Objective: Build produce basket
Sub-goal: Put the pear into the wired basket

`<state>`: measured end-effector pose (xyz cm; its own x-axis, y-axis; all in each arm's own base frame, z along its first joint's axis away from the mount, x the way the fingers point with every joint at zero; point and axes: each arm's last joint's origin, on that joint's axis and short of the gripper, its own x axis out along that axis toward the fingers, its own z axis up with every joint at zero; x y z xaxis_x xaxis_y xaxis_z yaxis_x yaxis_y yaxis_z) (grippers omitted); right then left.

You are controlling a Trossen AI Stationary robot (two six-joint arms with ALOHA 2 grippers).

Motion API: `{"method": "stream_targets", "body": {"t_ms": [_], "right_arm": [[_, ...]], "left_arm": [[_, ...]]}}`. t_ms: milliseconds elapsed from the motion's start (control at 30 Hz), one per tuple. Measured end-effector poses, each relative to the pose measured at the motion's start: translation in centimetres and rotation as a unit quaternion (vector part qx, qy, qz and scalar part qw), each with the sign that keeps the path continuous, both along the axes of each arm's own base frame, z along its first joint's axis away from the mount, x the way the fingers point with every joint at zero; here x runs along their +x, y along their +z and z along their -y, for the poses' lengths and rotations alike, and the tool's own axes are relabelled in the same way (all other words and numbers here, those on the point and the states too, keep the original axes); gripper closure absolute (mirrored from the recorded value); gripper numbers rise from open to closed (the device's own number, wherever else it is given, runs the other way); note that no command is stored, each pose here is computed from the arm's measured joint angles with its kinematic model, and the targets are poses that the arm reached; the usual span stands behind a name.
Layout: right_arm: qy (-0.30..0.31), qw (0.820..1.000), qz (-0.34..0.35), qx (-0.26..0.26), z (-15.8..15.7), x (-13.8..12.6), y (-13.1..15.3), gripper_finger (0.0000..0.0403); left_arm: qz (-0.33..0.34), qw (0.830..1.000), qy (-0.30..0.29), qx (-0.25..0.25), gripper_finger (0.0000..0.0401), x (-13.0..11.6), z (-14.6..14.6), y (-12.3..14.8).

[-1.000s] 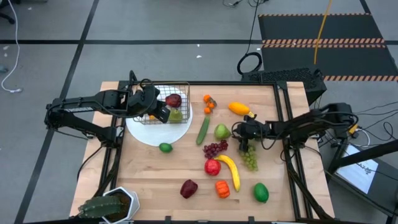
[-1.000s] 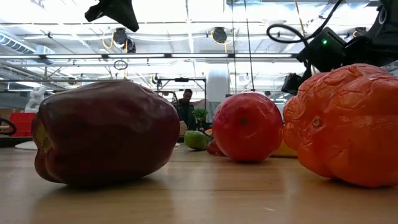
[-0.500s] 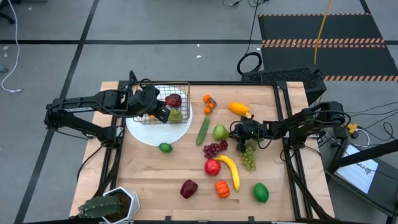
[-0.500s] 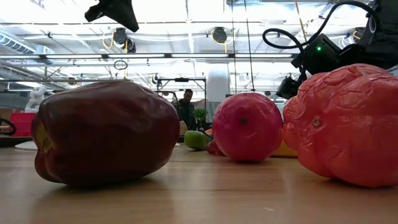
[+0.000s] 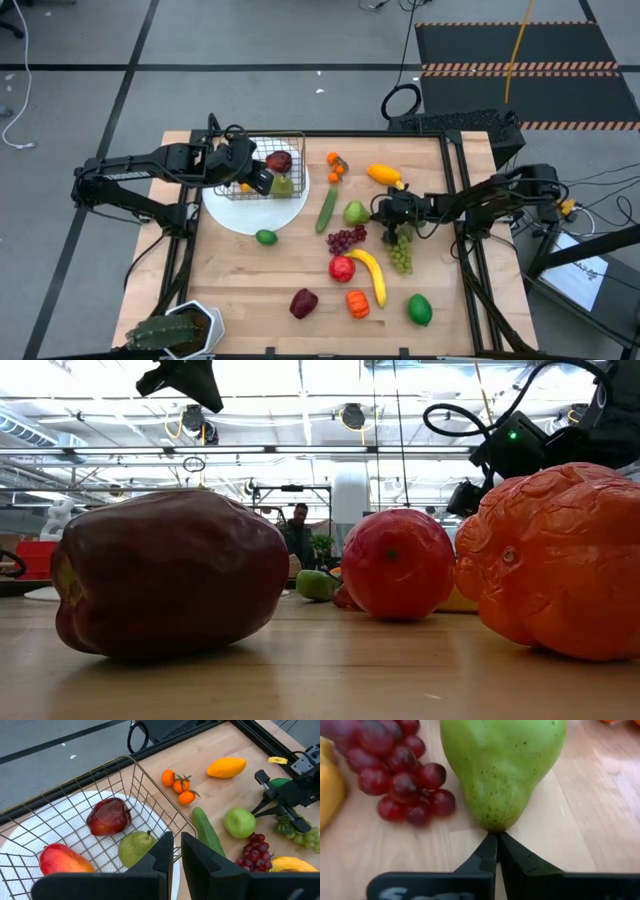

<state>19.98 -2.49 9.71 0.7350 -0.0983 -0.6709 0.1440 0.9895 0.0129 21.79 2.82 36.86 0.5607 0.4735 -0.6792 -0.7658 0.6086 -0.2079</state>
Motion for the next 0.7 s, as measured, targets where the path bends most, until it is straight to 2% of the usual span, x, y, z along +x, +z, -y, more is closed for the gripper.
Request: {"method": "stream_targets", "body": {"t_ms": [700], "right_arm": [[-0.026,0.996,0.061,0.053,0.0,-0.2,2.6,0.0402]], "left_arm": [[0.007,1.000,0.009,-0.002,0.0366,0.0,0.1,0.0]]}}
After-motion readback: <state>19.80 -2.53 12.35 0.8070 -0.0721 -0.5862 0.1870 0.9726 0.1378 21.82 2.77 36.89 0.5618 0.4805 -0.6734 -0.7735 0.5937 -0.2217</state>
